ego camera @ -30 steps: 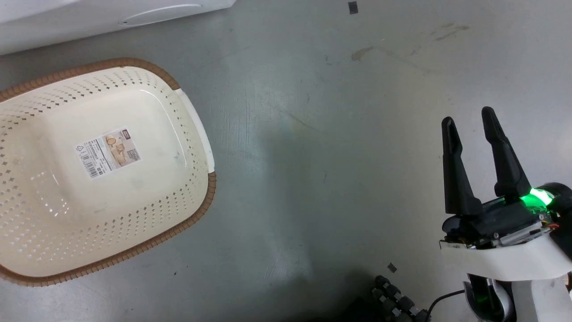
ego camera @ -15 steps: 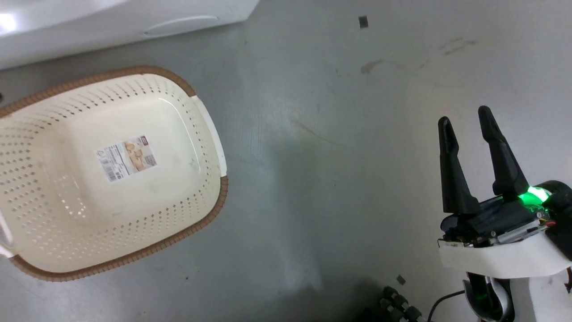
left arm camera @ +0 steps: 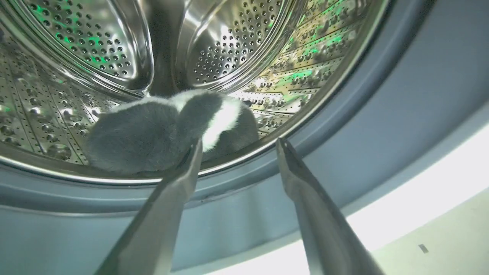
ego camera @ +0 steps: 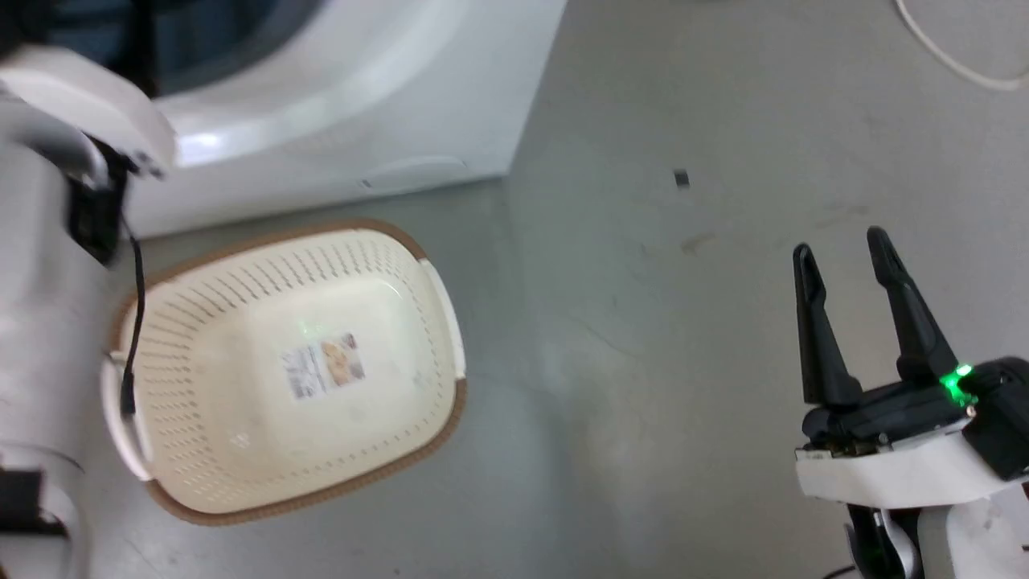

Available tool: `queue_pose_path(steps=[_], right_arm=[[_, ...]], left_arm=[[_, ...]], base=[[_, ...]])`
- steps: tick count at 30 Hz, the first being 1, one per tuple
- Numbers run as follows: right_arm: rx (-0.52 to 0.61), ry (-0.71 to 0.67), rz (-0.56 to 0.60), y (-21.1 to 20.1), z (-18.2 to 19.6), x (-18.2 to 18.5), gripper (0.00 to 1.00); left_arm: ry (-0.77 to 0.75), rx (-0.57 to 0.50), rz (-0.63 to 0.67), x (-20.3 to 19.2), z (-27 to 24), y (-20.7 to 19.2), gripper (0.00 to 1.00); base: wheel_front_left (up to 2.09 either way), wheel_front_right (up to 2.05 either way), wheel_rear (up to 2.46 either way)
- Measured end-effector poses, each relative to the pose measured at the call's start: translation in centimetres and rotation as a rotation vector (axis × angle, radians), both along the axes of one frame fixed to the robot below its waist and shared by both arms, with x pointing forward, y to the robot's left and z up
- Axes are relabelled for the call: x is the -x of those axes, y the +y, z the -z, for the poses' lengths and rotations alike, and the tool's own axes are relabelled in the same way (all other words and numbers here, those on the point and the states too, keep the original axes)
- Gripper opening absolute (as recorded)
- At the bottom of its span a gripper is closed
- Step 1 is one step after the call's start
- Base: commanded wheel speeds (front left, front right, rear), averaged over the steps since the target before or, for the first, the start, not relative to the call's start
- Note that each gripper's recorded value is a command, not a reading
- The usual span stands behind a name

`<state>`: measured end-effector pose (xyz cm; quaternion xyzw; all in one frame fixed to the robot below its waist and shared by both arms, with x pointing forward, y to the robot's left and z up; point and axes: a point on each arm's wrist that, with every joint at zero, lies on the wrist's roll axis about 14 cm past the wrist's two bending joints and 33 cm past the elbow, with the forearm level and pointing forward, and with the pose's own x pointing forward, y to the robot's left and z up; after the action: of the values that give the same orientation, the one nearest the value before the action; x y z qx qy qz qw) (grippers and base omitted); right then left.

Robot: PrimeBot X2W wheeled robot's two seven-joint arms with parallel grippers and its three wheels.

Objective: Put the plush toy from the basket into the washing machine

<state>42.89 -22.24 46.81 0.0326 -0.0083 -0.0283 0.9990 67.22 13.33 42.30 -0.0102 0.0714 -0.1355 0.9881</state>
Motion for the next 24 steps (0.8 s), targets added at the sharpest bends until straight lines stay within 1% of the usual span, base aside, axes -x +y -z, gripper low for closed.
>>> queue_pose_path(steps=[3, 7, 12, 14, 19, 24], right_arm=[[0.003, -0.033, -0.015, 0.6, -1.4, 0.6, 1.00], [0.006, -0.081, -0.044, 1.6, -3.3, 1.2, 1.00], [-0.003, -0.138, -0.079, 2.8, -5.4, 2.0, 1.00], [-0.003, -0.152, -0.092, 3.3, -5.9, 2.3, 1.00], [-0.012, -0.179, -0.122, 4.4, -6.9, 3.0, 1.00], [-0.016, -0.191, -0.144, 5.1, -7.4, 3.9, 1.00]], left_arm=[[-0.035, 0.028, 0.017, 2.5, -2.2, -0.5, 1.00], [-0.146, 0.087, 0.023, 5.9, -6.9, -0.5, 1.00], [-0.229, 0.130, -0.029, 11.3, -10.0, 1.0, 1.00], [-0.250, 0.144, -0.051, 13.4, -10.8, 1.6, 1.00], [-0.281, 0.144, -0.118, 18.6, -11.4, 3.0, 1.00], [-0.290, 0.139, -0.186, 22.6, -11.5, 4.0, 1.00]], base=[[0.00, 0.00, 0.00], [0.00, 0.00, 0.00], [0.00, 0.00, 0.00], [0.00, 0.00, 0.00], [0.00, 0.00, 0.00], [0.00, 0.00, 0.00]])
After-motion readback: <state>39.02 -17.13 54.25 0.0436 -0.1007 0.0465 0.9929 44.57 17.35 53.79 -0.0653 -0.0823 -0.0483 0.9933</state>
